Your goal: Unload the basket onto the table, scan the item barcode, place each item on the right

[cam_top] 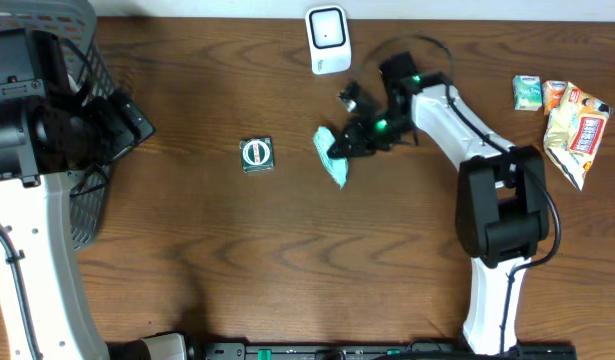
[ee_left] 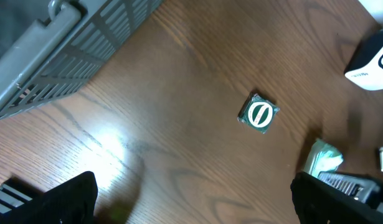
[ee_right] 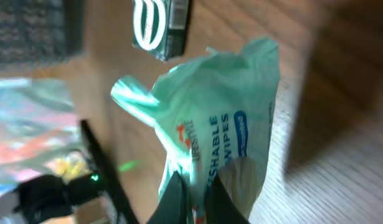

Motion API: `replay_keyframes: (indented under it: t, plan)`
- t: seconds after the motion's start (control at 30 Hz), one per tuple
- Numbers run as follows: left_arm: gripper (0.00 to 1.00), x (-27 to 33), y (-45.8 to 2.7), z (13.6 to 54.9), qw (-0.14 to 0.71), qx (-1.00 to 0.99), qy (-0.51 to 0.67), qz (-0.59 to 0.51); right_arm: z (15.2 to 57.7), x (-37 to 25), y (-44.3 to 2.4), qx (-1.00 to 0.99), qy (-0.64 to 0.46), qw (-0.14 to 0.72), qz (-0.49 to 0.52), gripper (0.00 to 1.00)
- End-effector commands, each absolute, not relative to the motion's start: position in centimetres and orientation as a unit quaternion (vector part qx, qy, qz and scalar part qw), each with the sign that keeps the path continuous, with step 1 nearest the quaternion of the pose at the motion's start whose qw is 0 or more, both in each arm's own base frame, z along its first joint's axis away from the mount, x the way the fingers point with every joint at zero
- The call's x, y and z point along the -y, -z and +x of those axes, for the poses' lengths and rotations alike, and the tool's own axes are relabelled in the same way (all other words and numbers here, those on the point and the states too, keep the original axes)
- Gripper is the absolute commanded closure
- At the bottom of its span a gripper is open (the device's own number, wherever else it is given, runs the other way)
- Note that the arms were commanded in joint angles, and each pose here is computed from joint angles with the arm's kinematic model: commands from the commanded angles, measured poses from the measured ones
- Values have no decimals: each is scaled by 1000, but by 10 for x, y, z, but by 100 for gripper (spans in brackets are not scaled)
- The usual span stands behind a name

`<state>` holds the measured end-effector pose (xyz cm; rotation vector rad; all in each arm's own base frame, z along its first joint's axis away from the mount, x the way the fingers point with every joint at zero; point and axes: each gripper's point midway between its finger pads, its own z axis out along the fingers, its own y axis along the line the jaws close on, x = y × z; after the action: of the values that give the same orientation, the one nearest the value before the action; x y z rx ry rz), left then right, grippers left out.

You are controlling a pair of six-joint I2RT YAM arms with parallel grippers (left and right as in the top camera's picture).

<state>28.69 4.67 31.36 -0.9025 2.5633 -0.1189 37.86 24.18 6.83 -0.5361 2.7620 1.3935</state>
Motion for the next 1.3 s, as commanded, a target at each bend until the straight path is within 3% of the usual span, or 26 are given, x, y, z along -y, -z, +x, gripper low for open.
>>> replay_keyframes:
  t: [0.0, 0.13, 0.17, 0.23, 0.37, 0.6, 0.77, 1.0, 1.13, 1.23, 1.27]
  plan:
    - [2, -49, -315, 286, 212, -922, 39, -323, 355, -238, -65, -839, -525, -26, -139, 99]
    - [2, -49, -315, 286, 212, -922, 39, -323, 353, -204, -38, -861, -499, -34, -91, 99]
    - [2, -49, -315, 286, 212, -922, 39, -323, 356, -191, -31, -875, -477, -35, -75, 93]
    - [2, -49, -315, 286, 212, -922, 39, -323, 362, -163, -12, -909, -413, -43, -32, 65]
    - [2, -49, -315, 286, 212, -922, 39, -323, 368, -123, 7, -940, -336, -48, 25, 50]
    - [2, -49, -315, 286, 212, -922, 39, -323, 384, -109, -28, -932, -359, -37, 25, 44]
    - [2, -49, -315, 286, 212, -922, 39, -323, 382, -136, -35, -929, -368, -31, -27, 30]
    - [2, -49, -315, 286, 212, -922, 39, -323, 379, -170, -8, -956, -286, -19, -71, 33]
    - [2, -49, -315, 286, 212, -922, 39, -323, 368, -185, 2, -956, -282, -33, -81, 61]
    - [2, -49, -315, 286, 212, -922, 39, -323, 364, -186, 6, -958, -271, -35, -88, 99]
    - [2, -49, -315, 286, 212, -922, 39, -323, 365, -187, 5, -957, -274, -34, -87, 99]
